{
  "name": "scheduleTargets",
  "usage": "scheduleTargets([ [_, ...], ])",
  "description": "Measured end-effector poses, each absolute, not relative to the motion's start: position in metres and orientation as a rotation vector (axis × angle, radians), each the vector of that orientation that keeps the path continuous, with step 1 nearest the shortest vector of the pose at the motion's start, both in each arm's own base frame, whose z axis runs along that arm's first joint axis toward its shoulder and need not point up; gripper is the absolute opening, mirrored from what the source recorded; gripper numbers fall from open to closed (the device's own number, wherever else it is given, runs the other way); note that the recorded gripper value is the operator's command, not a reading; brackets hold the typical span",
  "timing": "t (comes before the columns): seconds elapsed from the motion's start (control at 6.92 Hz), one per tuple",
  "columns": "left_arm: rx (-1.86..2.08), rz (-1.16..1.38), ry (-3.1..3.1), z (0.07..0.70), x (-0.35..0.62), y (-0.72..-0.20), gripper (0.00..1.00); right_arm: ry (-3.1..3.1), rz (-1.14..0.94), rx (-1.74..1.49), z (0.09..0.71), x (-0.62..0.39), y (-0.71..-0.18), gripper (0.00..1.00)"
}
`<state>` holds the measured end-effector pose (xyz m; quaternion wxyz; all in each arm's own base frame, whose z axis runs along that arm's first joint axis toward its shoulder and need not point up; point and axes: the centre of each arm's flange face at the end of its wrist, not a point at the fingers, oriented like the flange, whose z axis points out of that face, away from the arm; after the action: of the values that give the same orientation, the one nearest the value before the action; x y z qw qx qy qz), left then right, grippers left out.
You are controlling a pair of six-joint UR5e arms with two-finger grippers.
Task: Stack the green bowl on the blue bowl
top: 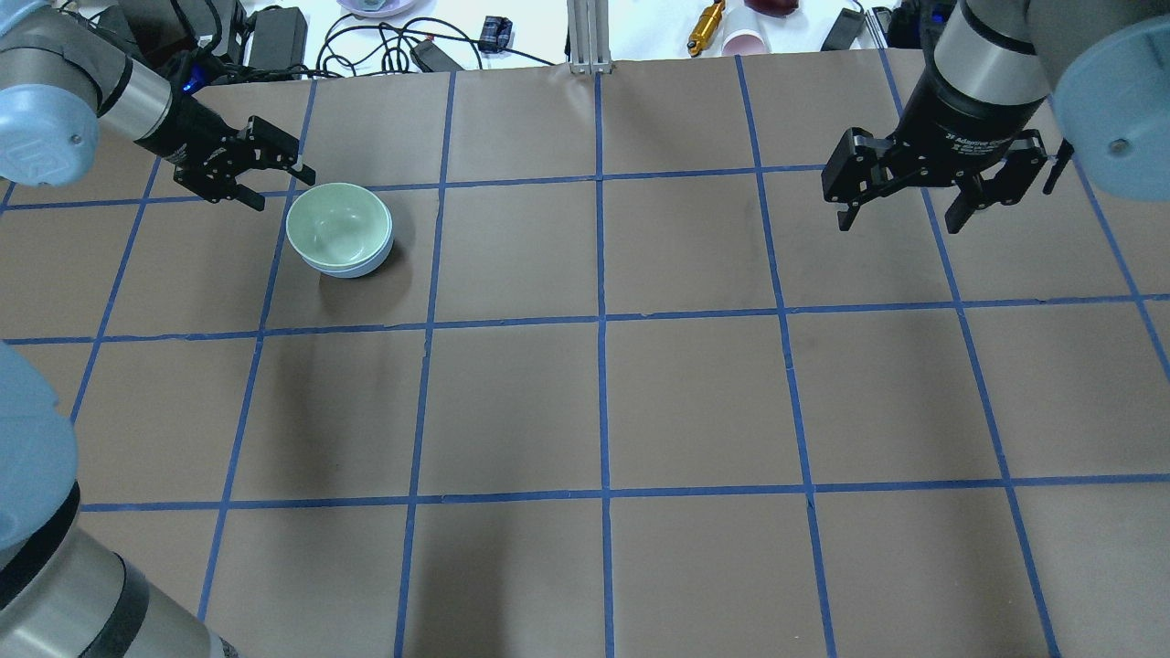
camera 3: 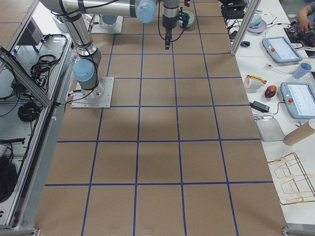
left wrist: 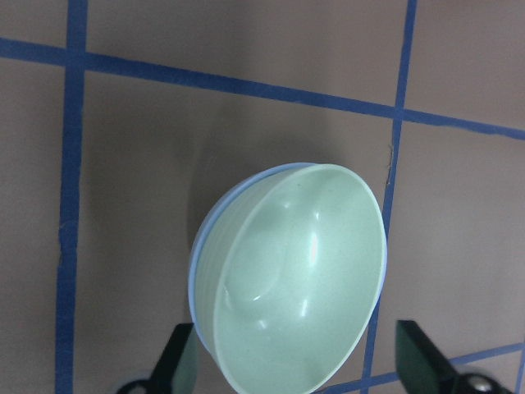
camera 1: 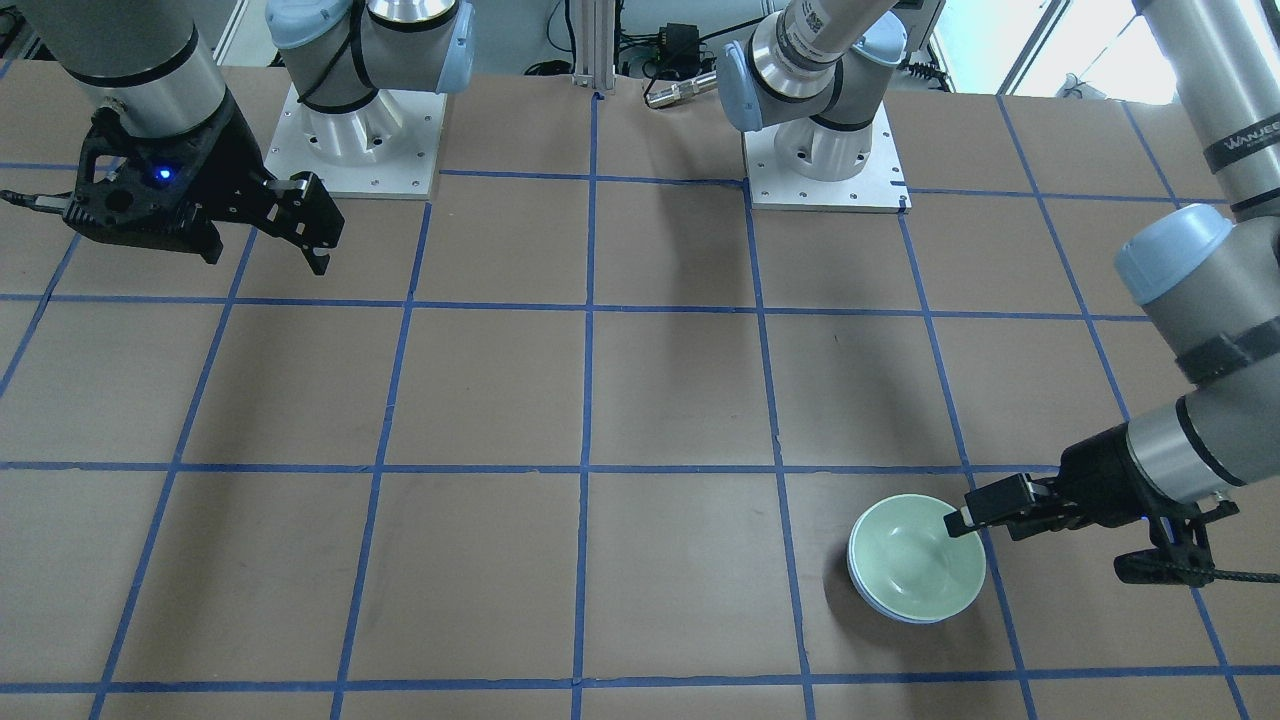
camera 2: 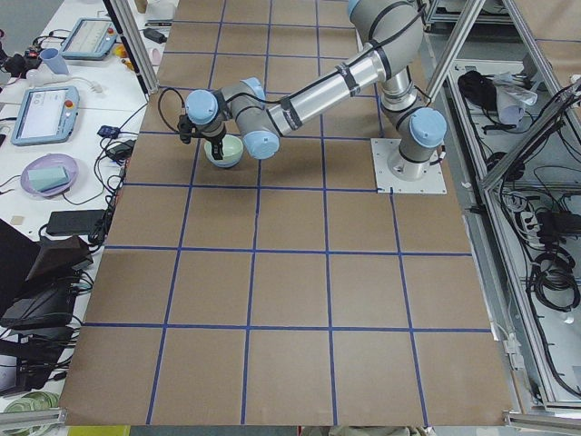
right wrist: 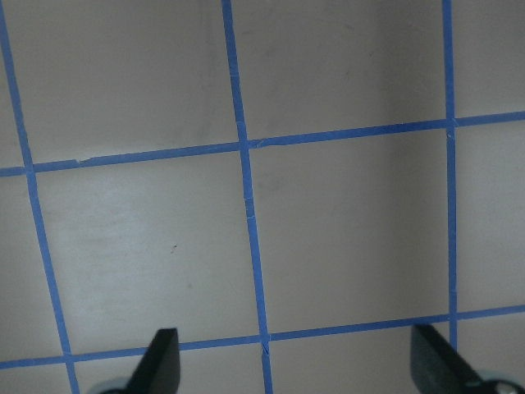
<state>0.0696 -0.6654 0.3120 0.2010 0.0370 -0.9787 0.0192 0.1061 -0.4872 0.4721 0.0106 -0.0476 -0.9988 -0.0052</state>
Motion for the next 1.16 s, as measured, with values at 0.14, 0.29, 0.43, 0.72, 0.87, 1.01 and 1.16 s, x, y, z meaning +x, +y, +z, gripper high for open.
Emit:
scheduleTargets([
  [0.14,0.086,0.05,-2.791,0.337,0.044,-0.66,1.0,-3.117,-0.016,-0.148,0.472,0.106,-0.487,1.0],
  [0.29,0.074,0.043,-2.868,0.362,0.015,-0.651,1.0,-3.117,-0.016,-0.148,0.472,0.106,-0.487,1.0],
  [0.43,0.076,0.042,-2.923,0.386,-0.011,-0.64,1.0,-3.117,-0.016,-0.148,0.472,0.106,-0.487,1.0],
  [0.72,0.099,0.051,-2.979,0.435,-0.057,-0.608,1.0,-3.117,-0.016,-0.148,0.472,0.106,-0.487,1.0],
  [0.87,0.08,0.051,-3.012,0.457,-0.073,-0.59,1.0,-3.117,-0.016,-0.148,0.472,0.106,-0.487,1.0],
  [1.01,0.052,0.056,-3.038,0.477,-0.086,-0.57,1.0,-3.117,-0.016,-0.148,0.472,0.106,-0.487,1.0],
  [1.16,0.023,0.059,-3.07,0.494,-0.097,-0.551,1.0,-3.117,-0.016,-0.148,0.472,0.106,-0.487,1.0],
])
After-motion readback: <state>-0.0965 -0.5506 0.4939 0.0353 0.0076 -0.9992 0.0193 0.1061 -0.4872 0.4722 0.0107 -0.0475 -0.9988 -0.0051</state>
